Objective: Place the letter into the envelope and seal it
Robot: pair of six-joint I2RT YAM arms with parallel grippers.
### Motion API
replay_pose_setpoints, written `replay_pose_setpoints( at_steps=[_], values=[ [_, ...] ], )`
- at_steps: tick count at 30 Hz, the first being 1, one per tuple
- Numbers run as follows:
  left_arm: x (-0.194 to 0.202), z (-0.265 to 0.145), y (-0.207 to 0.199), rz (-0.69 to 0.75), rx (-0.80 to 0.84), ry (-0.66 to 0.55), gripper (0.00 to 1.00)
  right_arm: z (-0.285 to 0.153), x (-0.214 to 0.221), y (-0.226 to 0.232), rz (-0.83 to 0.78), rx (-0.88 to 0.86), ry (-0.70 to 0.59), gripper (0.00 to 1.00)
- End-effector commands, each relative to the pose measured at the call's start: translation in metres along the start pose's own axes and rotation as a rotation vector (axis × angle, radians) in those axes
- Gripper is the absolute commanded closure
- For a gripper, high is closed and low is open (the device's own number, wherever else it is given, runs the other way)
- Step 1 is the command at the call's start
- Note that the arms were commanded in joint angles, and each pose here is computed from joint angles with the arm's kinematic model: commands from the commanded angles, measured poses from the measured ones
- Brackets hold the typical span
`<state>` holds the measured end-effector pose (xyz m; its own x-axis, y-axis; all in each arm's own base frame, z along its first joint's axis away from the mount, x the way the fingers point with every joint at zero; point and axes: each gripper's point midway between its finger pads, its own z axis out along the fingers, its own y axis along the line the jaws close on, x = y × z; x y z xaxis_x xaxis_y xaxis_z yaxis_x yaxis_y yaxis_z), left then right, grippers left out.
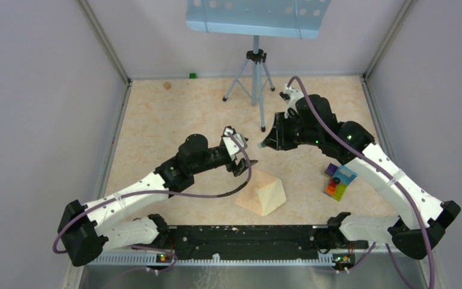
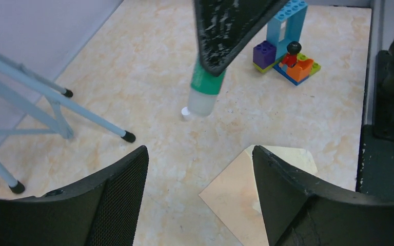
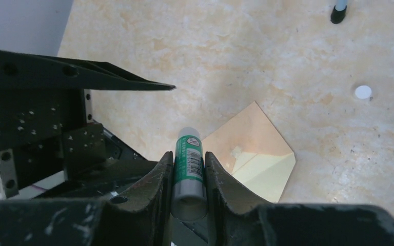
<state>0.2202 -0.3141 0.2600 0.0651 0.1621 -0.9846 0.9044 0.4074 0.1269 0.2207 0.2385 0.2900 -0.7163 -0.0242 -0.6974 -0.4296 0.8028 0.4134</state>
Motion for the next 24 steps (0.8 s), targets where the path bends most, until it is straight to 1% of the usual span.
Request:
replay_pose_setpoints(
  at_steps=[1, 8, 13, 19, 24],
  values=[
    [-0.036, 0.006, -0.009, 0.253, 0.052, -0.134, 0.21, -0.005, -0.012, 0.022, -0.021, -0.034, -0.032, 1.0],
    [-0.045, 0.006, -0.015, 0.301, 0.075, -0.188, 0.23, 0.004, -0.005, 0.033, -0.026, -0.049, -0.01, 1.0],
    [-0.033, 0.009, -0.017, 0.29, 0.091, -0.151, 0.28, 0.006, -0.006, 0.039, -0.017, -0.063, -0.011, 1.0],
    [-0.032, 0.01, -0.016, 0.271, 0.079, -0.155, 0.33, 0.01, -0.003, 0.046, -0.023, -0.07, -0.002, 1.0],
    [-0.024, 0.012, -0.015, 0.251, 0.076, -0.131, 0.39, 0.01, -0.002, 0.048, -0.021, -0.07, -0.005, 1.0]
  ],
)
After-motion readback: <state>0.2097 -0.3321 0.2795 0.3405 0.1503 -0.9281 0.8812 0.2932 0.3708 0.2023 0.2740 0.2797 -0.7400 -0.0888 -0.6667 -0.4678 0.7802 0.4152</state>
